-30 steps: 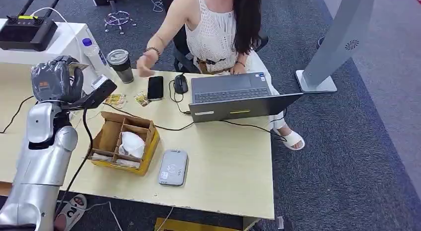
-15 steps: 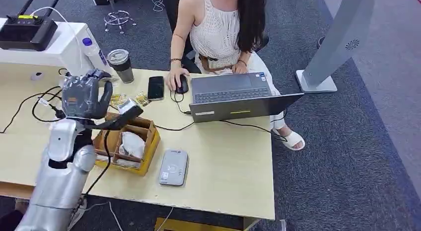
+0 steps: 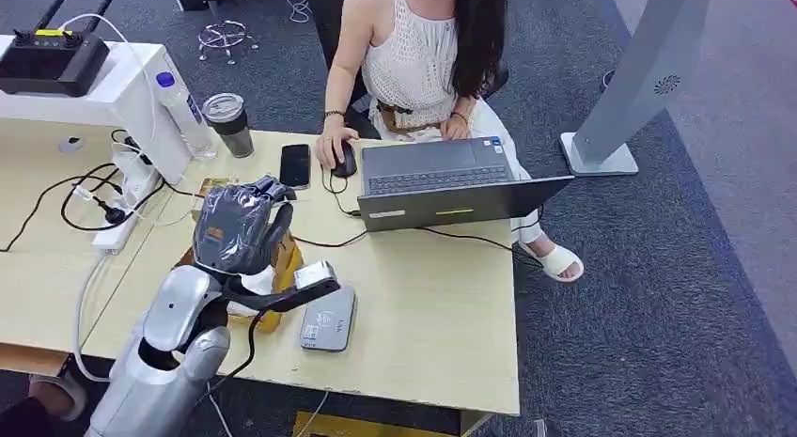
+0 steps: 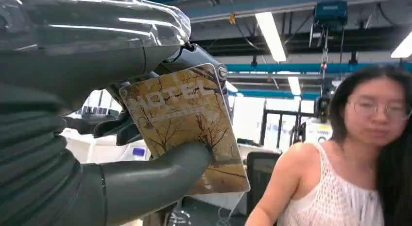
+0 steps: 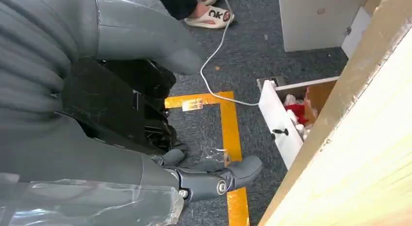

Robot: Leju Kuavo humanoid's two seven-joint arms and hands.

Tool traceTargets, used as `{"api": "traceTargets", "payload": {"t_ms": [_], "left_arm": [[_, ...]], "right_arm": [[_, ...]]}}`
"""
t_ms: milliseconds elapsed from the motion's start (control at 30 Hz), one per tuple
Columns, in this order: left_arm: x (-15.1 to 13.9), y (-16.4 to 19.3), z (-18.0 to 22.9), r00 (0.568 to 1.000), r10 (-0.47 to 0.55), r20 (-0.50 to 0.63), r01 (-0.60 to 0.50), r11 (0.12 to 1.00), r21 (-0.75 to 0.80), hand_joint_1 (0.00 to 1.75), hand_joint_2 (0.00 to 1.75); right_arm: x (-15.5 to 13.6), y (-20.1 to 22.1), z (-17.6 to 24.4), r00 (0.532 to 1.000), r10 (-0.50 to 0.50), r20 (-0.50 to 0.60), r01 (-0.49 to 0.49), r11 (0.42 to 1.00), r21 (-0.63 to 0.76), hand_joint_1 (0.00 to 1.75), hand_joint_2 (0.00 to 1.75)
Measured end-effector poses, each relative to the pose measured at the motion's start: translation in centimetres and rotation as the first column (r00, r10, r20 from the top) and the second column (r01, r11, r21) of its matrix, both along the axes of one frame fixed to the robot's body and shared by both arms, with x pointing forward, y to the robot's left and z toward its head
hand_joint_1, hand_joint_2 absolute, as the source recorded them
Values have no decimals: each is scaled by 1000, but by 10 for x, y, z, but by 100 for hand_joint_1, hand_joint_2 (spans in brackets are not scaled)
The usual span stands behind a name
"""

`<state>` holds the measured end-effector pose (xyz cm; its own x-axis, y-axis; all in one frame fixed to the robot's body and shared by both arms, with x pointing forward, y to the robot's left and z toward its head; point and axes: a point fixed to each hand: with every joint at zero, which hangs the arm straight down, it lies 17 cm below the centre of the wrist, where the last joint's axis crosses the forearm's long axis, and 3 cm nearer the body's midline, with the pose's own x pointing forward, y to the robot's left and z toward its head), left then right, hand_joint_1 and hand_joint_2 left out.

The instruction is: Pass the card to the sensor for recognition and then transmit it.

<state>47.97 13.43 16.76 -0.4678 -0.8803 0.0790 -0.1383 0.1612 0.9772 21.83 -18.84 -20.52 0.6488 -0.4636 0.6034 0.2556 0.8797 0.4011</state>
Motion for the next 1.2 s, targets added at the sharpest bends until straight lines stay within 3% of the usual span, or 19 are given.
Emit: {"api": "traceTargets", "payload": {"t_ms": [200,400,867,1200], "left_arm": [[-11,-11,-55,983,-8,-185,25,995,93,175,175],[-30,-11,-107,955,9,-296,38,987,154,175,175],[-50,0,-166,903,66,-425,52,964,261,175,175],[-68,-3,-198,856,42,-516,120,953,277,175,175]], "right_arm": [[-1,-4,-1,1000,-22,-6,22,1000,3,0,175],[-6,-6,-4,999,-35,-19,35,999,3,0,175],[-12,-8,-7,998,-41,-40,40,999,-3,0,175],[-13,-6,-8,998,-35,-48,35,999,-2,0,175]]}}
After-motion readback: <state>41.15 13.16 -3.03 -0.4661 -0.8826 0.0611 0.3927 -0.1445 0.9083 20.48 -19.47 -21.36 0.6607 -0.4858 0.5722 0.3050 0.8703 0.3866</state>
